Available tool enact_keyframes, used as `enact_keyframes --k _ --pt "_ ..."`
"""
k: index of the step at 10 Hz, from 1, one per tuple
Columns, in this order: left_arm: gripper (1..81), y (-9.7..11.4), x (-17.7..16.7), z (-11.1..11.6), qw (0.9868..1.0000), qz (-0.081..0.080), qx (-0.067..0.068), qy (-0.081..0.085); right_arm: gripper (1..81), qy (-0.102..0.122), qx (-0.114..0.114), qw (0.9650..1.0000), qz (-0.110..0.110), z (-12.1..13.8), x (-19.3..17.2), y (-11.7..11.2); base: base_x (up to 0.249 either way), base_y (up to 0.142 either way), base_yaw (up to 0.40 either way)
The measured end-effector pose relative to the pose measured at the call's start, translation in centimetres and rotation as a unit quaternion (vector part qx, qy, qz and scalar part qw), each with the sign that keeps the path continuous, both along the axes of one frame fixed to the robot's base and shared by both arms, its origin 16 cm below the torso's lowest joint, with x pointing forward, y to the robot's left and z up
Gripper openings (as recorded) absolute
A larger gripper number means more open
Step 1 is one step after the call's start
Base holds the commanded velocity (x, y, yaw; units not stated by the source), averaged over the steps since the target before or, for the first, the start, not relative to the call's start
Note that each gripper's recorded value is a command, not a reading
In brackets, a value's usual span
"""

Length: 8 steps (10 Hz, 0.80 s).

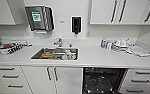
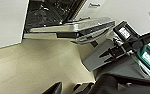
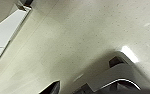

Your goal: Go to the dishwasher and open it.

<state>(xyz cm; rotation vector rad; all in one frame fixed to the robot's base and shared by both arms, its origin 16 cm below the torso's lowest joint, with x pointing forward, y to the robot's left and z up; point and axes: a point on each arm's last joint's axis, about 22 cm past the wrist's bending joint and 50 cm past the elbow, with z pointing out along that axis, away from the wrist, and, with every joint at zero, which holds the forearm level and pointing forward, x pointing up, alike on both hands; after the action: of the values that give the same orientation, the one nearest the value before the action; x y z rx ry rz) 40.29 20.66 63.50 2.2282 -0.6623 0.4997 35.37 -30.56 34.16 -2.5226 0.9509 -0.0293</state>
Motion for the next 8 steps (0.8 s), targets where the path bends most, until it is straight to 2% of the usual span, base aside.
enact_keyframes --k 1,2,3,4,5,7,8 --pt "81.1 0.6 -0.1 -1.2 0.9999 0.007 0.008 0.007 81.1 -0.005 -0.002 0.9999 0.010 -0.1 0.0 0.1 0.000 0.000 0.000" --pt "81.1 1.6 -0.5 -3.1 0.9994 0.017 0.021 0.022 81.1 -0.009 -0.009 0.9996 0.024 -0.3 -0.3 -0.1 0.000 0.000 0.000" --pt "81.1 2.9 -1.1 -5.2 0.9982 0.028 0.037 0.037 81.1 -0.008 -0.021 0.9989 0.040 -1.0 -1.5 -0.6 0.000 0.000 0.000" --pt "81.1 4.1 -1.7 -7.8 0.9962 0.040 0.055 0.054 81.1 -0.005 -0.036 0.9974 0.062 -1.9 -3.1 -1.1 0.000 0.000 0.000" --pt "81.1 5.4 -2.3 -10.5 0.9935 0.052 0.073 0.070 81.1 -0.008 -0.051 0.9949 0.087 -3.0 -4.6 -1.5 0.000 0.000 0.000" --pt "81.1 8.2 -3.9 -16.3 0.9851 0.080 0.115 0.100 81.1 -0.023 -0.068 0.9887 0.132 -4.8 -7.9 -1.9 0.000 0.000 0.000" --pt "81.1 8.8 -5.2 -18.9 0.9809 0.089 0.129 0.115 81.1 -0.033 -0.071 0.9839 0.161 -5.6 -10.0 -1.7 0.000 0.000 0.000"
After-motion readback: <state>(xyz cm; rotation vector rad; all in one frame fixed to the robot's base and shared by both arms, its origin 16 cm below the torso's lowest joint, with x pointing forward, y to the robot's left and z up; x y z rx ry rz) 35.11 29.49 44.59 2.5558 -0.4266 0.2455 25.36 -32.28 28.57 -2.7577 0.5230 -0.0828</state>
